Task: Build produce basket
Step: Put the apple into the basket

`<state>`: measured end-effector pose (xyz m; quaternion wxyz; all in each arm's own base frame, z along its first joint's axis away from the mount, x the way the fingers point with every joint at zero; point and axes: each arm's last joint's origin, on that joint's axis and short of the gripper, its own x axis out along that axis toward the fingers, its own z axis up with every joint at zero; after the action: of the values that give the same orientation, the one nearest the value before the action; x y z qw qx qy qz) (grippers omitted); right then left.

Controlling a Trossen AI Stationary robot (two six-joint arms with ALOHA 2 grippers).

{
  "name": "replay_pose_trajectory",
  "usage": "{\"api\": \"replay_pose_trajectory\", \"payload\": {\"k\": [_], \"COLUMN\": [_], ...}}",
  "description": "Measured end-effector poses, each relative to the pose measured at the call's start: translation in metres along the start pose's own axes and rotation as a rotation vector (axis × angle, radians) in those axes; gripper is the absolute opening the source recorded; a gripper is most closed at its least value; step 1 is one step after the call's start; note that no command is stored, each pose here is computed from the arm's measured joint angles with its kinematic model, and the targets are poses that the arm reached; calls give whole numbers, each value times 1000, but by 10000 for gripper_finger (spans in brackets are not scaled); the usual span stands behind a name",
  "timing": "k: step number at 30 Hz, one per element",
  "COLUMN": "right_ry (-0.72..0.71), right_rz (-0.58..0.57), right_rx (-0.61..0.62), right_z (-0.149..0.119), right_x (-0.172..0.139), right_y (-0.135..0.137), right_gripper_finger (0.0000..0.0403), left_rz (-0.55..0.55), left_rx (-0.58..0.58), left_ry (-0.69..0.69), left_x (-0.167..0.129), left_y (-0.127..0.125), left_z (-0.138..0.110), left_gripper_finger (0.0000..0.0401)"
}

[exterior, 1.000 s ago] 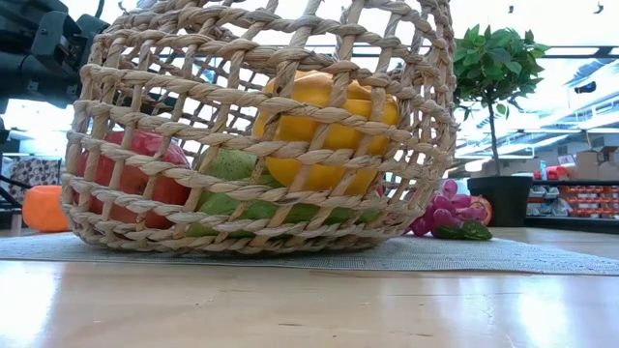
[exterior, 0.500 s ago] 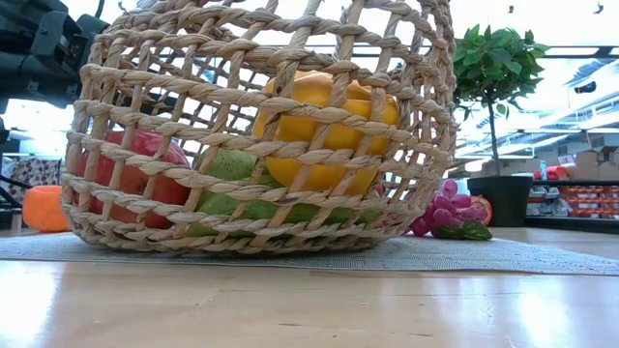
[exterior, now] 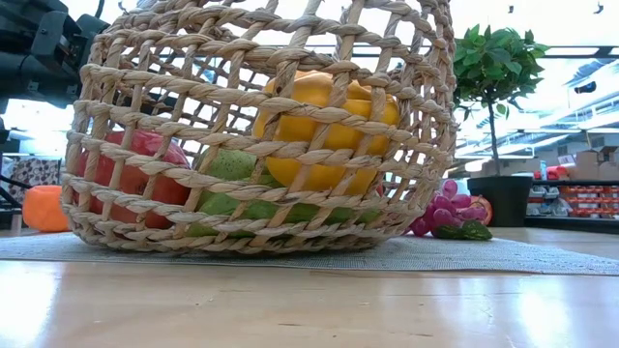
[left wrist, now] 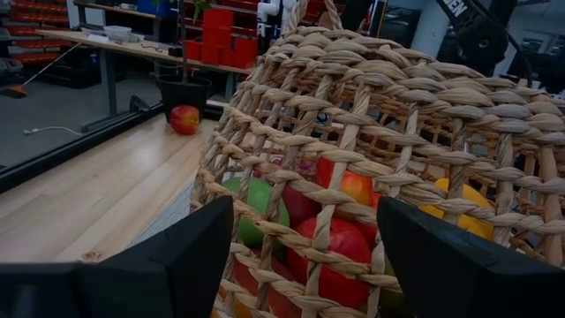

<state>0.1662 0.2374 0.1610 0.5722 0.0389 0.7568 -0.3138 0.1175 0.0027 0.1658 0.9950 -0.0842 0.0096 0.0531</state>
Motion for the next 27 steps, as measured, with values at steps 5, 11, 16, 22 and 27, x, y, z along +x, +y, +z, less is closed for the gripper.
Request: {"api": "replay_pose_trajectory", "payload": {"k": [5,11,16,22,27], "right_ry": [-111,-240,-372,-509,-608], "right_rz": [26,2,2,-4,30], "right_rx": [-14,-33,-77,-122,-167], "right_z": [1,3,5,5,5], "right_x": [-12,-27,-44,-74,-98], "right_y": [-2,-5,-6,-10,-13], "right_gripper_finger": [328,327,327,327,327], "left_rz": [0,0,0,0,0], "left_rx": [0,0,-1,0,0], "left_ry": [0,0,0,0,0], "left_x": [0,0,0,0,0], "left_y": [0,0,0,0,0], "left_z": [0,0,0,0,0], "left_gripper_finger": [286,286,286,286,286]}}
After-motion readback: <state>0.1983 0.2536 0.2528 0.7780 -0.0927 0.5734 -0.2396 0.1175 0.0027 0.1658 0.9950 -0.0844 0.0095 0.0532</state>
